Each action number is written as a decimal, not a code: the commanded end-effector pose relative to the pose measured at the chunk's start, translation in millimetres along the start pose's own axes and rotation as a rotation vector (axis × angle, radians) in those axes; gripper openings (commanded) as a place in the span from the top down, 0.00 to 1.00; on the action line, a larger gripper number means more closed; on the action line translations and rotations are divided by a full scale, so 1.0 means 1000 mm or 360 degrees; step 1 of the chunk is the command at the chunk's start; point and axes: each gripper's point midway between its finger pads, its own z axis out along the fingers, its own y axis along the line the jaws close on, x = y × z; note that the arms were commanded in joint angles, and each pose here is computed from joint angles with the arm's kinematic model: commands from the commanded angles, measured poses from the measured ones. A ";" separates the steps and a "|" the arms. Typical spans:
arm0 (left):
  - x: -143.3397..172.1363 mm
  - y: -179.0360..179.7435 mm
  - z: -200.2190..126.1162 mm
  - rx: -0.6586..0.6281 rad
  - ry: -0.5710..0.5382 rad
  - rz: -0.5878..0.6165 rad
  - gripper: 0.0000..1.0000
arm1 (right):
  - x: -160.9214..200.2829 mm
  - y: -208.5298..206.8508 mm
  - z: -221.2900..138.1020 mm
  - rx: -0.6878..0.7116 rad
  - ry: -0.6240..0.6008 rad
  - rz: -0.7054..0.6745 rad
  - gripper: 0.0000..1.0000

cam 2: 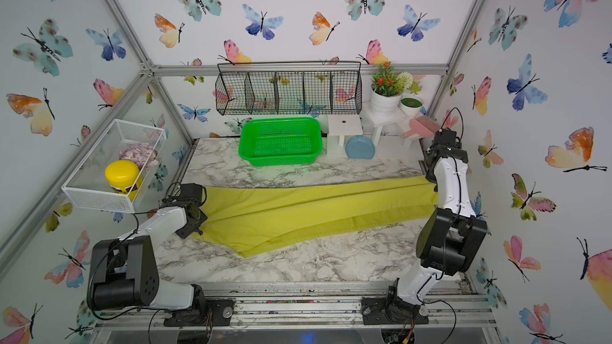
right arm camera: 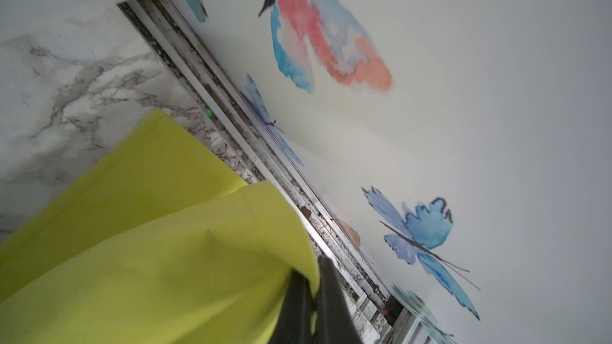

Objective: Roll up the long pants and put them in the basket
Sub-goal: Fold the long pant at the center of the board.

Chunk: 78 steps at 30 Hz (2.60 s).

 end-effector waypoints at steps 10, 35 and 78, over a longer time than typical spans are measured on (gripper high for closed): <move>0.002 0.002 0.011 -0.0008 0.0020 0.0096 0.92 | 0.014 0.001 0.027 0.0065 0.0088 -0.0022 0.97; -0.022 -0.026 -0.019 0.0107 -0.0120 0.0219 0.52 | 0.028 0.071 0.073 -0.0252 0.0376 -0.0010 0.49; -0.040 -0.040 -0.022 0.0110 -0.0162 0.0366 0.47 | 0.018 0.122 0.130 -0.0425 0.0396 -0.0025 0.58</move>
